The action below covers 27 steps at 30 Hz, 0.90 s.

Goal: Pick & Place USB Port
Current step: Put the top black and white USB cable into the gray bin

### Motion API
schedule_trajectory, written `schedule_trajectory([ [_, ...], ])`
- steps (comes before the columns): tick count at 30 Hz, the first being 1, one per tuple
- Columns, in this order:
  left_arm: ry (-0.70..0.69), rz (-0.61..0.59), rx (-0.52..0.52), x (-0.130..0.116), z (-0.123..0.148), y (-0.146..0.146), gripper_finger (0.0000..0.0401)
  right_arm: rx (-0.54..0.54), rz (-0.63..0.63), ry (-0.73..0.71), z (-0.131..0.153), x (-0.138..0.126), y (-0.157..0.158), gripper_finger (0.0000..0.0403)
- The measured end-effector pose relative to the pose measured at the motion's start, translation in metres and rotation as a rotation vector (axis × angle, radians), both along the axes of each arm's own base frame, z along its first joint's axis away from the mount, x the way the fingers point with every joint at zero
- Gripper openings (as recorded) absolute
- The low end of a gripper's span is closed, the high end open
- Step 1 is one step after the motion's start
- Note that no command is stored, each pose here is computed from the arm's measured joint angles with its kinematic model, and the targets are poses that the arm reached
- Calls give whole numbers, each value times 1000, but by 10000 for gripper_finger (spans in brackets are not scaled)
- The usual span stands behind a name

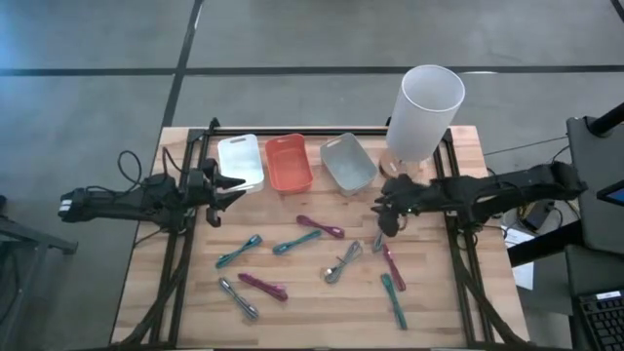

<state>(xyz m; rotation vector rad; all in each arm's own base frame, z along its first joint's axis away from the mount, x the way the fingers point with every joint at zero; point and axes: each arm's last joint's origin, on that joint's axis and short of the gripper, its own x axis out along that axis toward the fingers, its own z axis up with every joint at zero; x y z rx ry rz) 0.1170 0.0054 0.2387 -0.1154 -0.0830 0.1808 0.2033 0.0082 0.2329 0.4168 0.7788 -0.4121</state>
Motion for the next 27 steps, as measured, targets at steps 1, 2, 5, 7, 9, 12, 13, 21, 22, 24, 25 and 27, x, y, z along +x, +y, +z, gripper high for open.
schedule_trajectory([
  [1, 0, 0, -2, 0, 0, 0, 147, 17, -31, 70, -2, 1, 1, 136],
  [2, -2, 0, -8, 0, 0, 0, 147, 33, -62, 135, -4, 2, 2, 134],
  [5, -7, -4, -51, 0, 0, 0, 147, 80, -177, 310, -11, 4, 6, 131],
  [7, 16, -7, -71, 2, 2, 0, 147, 116, -259, 387, -16, 6, 7, 130],
  [9, 90, -8, -80, 4, 3, 0, 147, 173, -333, 428, -22, 10, 9, 130],
  [12, 231, 47, -80, 11, 7, 1, 147, 237, -428, 469, -34, 16, 10, 130],
  [13, 275, 59, -78, 13, 9, 1, 147, 238, -450, 483, -38, 18, 11, 130],
  [21, 434, 54, -1, 34, 18, 1, 147, 221, -552, 587, -68, 30, 11, 130],
  [22, 452, 53, 3, 35, 17, 1, 147, 223, -558, 584, -70, 32, 11, 130],
  [24, 453, 65, 5, 38, 17, 2, 147, 227, -559, 578, -74, 37, 12, 130],
  [25, 455, 73, 7, 39, 16, 2, 147, 228, -558, 576, -76, 38, 12, 130],
  [27, 494, 80, 8, 41, 10, 2, 147, 232, -557, 567, -78, 42, 12, 130],
])
